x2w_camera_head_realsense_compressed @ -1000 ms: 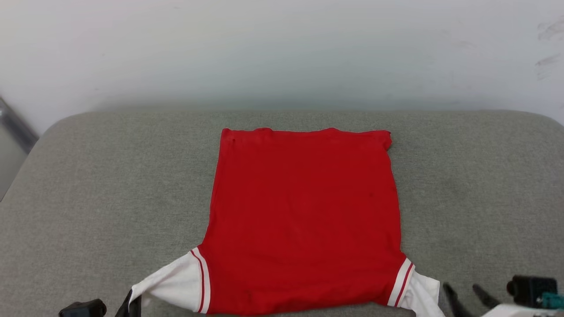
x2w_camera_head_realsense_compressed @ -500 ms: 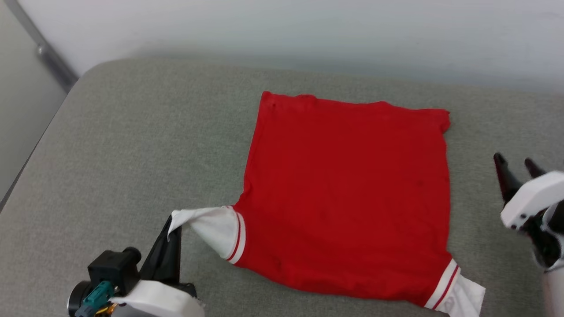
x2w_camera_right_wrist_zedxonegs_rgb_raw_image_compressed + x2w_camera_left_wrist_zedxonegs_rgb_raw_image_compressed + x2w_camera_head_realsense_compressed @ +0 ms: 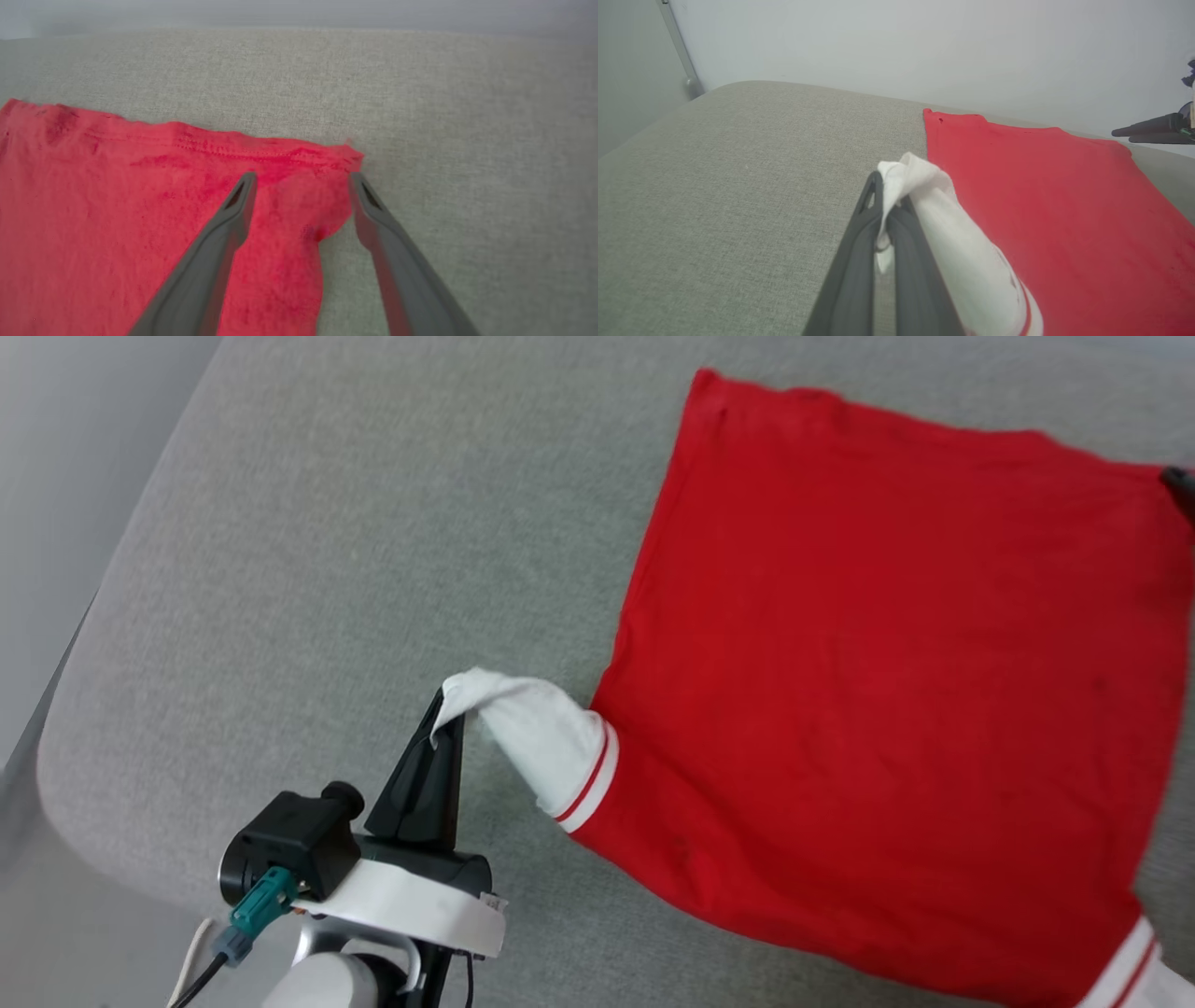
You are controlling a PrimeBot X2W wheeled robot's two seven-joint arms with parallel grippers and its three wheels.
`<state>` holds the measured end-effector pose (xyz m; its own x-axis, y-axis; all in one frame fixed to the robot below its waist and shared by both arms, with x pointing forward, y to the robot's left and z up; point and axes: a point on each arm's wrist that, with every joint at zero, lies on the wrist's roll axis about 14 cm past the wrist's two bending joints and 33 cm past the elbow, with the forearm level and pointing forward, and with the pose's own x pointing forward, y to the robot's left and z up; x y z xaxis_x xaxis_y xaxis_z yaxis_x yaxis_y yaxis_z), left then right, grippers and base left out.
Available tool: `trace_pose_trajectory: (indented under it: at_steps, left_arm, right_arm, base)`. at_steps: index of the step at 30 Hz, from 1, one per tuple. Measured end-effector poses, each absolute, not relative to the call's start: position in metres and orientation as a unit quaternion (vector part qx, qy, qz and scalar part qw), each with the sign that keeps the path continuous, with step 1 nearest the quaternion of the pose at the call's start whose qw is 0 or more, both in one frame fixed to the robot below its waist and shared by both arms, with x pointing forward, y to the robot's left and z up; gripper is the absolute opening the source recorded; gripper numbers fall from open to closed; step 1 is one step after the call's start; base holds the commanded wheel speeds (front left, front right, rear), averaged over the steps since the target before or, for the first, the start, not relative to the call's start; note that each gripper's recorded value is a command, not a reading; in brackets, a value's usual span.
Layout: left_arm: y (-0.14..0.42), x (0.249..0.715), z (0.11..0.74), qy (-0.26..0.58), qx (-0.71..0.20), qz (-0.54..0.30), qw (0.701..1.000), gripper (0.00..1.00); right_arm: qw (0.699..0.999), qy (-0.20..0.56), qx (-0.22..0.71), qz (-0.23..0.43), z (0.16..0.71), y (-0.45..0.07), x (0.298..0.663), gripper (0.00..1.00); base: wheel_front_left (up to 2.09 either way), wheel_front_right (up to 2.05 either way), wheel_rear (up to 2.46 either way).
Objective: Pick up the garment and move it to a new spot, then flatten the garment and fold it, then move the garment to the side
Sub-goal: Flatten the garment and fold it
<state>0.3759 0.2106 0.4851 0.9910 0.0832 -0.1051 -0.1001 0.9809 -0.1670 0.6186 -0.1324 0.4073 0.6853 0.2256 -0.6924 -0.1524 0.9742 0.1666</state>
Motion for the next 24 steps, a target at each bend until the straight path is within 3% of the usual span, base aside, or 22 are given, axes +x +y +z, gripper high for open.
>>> trace_pose_trajectory:
  at_steps: [10, 11, 12, 13, 24]
  left_arm:
    - [0.226, 0.383, 0.455, 0.084, -0.075, 0.07, 0.991, 0.0]
    - [0.226, 0.383, 0.452, 0.087, -0.075, 0.073, 0.991, 0.0]
    - [0.227, 0.382, 0.451, 0.088, -0.075, 0.073, 0.991, 0.0]
    - [0.226, 0.382, 0.452, 0.087, -0.075, 0.073, 0.991, 0.0]
    - [0.229, 0.369, 0.458, 0.082, -0.086, 0.08, 0.99, 0.0]
  right_arm:
    - [0.865, 0.486, 0.058, 0.114, 0.343, -0.104, 0.629, 1.0]
    - [0.861, 0.493, 0.06, 0.112, 0.341, -0.105, 0.628, 0.75]
    - [0.858, 0.498, 0.065, 0.109, 0.34, -0.106, 0.627, 0.09]
    - [0.855, 0.504, 0.065, 0.108, 0.34, -0.107, 0.625, 0.0]
    - [0.87, 0.482, -0.001, 0.098, 0.378, -0.127, 0.599, 0.0]
  base:
    - [0.0, 0.0, 0.0]
    - [0.0, 0.0, 0.0]
    - [0.0, 0.0, 0.0]
    - [0.0, 0.0, 0.0]
    - [0.0, 0.0, 0.0]
